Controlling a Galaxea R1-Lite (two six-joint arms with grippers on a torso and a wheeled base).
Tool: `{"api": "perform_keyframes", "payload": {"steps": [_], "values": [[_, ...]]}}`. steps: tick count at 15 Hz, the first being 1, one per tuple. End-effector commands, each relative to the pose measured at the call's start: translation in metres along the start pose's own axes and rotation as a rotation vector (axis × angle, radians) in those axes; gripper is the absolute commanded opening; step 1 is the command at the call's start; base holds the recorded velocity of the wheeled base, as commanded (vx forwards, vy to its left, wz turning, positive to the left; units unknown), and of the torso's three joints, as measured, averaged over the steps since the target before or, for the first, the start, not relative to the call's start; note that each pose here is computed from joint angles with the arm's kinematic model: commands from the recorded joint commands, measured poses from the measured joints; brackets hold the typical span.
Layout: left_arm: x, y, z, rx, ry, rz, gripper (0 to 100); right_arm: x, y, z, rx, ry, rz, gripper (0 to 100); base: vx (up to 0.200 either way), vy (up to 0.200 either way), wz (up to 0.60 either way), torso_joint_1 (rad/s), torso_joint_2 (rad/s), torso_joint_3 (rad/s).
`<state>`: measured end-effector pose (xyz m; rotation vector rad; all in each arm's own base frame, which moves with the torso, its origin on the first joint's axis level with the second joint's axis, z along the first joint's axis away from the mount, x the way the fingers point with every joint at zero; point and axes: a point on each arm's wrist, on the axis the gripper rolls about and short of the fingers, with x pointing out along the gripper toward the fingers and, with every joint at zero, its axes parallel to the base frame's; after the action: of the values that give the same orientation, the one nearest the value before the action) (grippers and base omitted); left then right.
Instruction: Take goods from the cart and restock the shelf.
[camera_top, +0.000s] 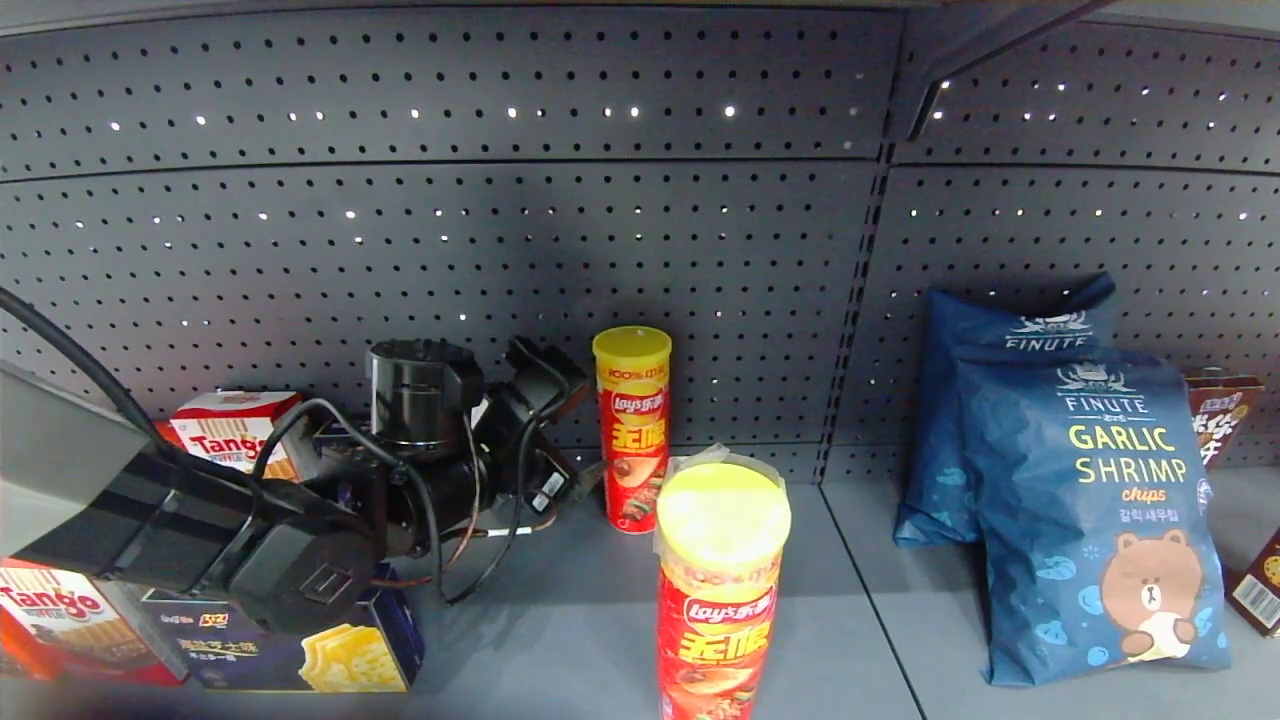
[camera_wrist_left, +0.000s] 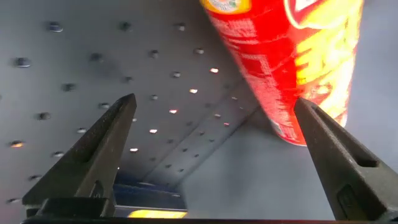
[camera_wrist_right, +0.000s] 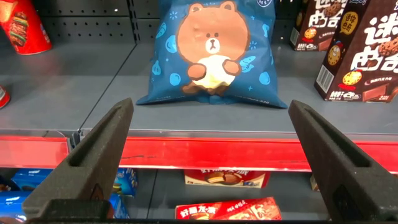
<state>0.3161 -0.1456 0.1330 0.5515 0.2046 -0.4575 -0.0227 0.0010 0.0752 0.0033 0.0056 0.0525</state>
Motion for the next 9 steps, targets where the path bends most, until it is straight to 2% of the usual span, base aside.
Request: {"api": "perform_keyframes", "payload": {"steps": [1, 4, 7, 9], "values": [[0.0006, 0.0004, -0.0010, 0.000, 0.008, 0.013, 100, 0.0001, 0.0000, 0.0000, 0.000, 0.001, 0.001, 100, 0.000, 0.000, 0.00, 0.000, 0.00, 0.000], [-0.0022, 0.0022, -0.0032, -0.002, 0.014, 0.034, 100, 0.0001, 0.0000, 0.0000, 0.000, 0.001, 0.001, 100, 0.000, 0.000, 0.00, 0.000, 0.00, 0.000], [-0.0036, 0.0052, -0.0014, -0.004, 0.008, 0.100, 100, 0.0001, 0.0000, 0.0000, 0.000, 0.001, 0.001, 100, 0.000, 0.000, 0.00, 0.000, 0.00, 0.000], [-0.0016, 0.0030, -0.0038, -0.003, 0.024, 0.107, 100, 0.0002, 0.0000, 0.0001, 0.000, 0.002, 0.000, 100, 0.000, 0.000, 0.00, 0.000, 0.00, 0.000]]}}
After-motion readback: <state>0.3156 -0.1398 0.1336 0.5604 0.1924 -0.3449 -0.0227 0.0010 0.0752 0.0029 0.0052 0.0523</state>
